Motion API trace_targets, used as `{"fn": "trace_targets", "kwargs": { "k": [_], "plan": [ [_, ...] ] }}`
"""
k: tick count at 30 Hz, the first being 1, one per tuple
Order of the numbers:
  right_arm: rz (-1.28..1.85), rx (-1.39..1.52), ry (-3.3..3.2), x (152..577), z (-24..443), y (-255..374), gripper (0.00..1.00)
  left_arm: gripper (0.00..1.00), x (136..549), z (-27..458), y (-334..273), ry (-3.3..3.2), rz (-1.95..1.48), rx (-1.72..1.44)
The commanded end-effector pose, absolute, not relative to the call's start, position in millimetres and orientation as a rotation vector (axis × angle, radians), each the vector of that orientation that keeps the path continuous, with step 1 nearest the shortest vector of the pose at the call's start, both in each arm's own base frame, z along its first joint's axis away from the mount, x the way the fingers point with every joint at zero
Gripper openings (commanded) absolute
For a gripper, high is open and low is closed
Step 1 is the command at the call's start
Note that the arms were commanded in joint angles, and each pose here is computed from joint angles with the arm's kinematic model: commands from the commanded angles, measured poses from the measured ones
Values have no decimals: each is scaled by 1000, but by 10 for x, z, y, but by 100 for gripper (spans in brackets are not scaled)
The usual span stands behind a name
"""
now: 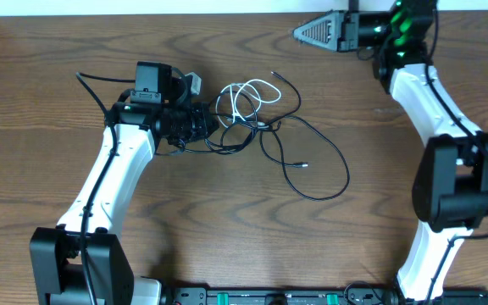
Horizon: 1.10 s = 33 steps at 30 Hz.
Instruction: Untangle cables
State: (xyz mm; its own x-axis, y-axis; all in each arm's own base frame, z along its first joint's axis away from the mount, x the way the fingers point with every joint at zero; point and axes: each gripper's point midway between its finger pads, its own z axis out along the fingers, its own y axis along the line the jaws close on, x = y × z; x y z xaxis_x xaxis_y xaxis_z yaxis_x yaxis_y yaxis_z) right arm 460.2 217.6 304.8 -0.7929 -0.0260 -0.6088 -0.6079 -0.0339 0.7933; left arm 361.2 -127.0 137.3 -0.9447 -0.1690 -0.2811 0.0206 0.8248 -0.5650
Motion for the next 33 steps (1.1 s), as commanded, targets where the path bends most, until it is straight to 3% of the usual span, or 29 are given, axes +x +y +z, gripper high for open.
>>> {"fn": "trace_targets", "kwargs": {
  "k": [1,6,10,13,18,23,29,33],
  "plan": [
    [1863,-624,1831,4735,2881,2208,2,7,3625,1467,-1276,2659,-852,-95],
    [1788,-448,1908,4976,2561,2204,2,8,3626,1467,-1276,2660,-855,-111],
    [1499,-141,2183,5214,1810,2073,2,7,3626,1467,-1276,2661,-857,-115],
    [1422,-130,2263,5162,1606,2024,1,8,3626,1467,-1275,2661,-856,-115],
    [1433,-252,2238,5032,1708,2142,1,8,3647,1478,-1278,2651,-856,-111],
    [1392,-431,2163,4793,2114,2283,2,8,3658,1483,-1278,2651,-867,-157],
    [1269,-582,2201,4350,2372,2550,39,8,3661,1485,-1278,2658,-886,-242],
    [1190,-596,2293,4179,2240,2777,47,8,3664,1487,-1279,2658,-892,-264]
  ]
}}
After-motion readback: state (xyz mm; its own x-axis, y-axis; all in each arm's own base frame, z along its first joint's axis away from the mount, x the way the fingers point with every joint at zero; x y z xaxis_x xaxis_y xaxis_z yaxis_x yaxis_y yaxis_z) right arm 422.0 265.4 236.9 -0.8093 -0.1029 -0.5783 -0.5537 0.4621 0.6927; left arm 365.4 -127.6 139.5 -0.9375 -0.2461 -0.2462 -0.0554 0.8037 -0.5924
